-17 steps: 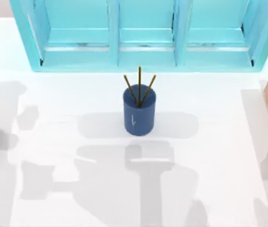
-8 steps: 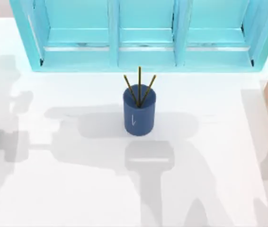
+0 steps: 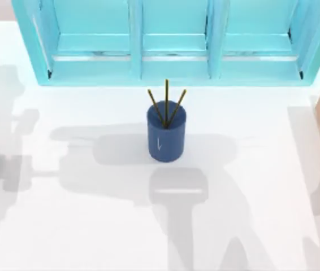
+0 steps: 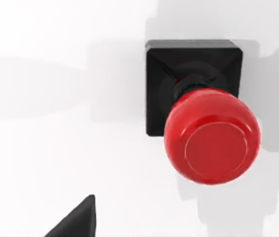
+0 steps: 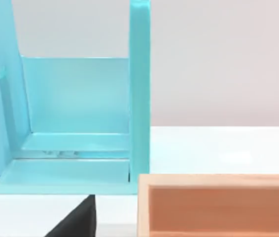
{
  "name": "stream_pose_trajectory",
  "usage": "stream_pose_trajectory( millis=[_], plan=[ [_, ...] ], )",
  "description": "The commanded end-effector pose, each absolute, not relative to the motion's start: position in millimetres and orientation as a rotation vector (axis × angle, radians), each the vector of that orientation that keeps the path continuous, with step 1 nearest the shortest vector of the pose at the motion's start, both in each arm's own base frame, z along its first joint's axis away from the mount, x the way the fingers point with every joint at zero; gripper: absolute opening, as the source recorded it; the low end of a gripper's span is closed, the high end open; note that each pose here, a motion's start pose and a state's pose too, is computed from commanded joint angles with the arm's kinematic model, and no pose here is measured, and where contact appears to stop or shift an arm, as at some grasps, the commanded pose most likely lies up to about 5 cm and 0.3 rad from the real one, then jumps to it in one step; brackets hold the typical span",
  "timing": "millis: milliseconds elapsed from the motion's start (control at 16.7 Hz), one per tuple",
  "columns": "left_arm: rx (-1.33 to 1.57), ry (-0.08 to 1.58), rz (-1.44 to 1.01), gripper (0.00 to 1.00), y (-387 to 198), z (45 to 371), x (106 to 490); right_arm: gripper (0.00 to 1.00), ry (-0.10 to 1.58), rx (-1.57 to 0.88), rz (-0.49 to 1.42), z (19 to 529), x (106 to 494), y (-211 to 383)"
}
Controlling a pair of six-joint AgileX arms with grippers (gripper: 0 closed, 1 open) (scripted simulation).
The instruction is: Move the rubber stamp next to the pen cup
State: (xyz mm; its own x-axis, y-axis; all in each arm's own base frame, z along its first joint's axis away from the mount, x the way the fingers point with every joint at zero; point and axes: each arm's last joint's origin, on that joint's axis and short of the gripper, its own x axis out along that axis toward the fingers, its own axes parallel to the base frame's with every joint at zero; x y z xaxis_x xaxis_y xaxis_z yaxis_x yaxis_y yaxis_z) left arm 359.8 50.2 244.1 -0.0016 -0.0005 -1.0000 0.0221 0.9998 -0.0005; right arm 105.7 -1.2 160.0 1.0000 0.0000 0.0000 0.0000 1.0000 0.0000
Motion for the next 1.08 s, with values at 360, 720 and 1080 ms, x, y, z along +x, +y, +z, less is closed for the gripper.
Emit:
stream_pose_trajectory(
  millis=[360,720,1080],
  plan=[
    [0.017,1.562,-0.015,1.0,51.7,180.0,363.8,1.0,0.0,0.0,0.0,160.0,105.7,-1.2],
    [0.015,1.571,-0.016,1.0,51.5,149.1,359.4,1.0,0.0,0.0,0.0,160.0,105.7,-1.2],
    [0.015,1.571,-0.016,0.7,51.5,149.1,359.4,1.0,0.0,0.0,0.0,160.0,105.7,-1.2]
  ],
)
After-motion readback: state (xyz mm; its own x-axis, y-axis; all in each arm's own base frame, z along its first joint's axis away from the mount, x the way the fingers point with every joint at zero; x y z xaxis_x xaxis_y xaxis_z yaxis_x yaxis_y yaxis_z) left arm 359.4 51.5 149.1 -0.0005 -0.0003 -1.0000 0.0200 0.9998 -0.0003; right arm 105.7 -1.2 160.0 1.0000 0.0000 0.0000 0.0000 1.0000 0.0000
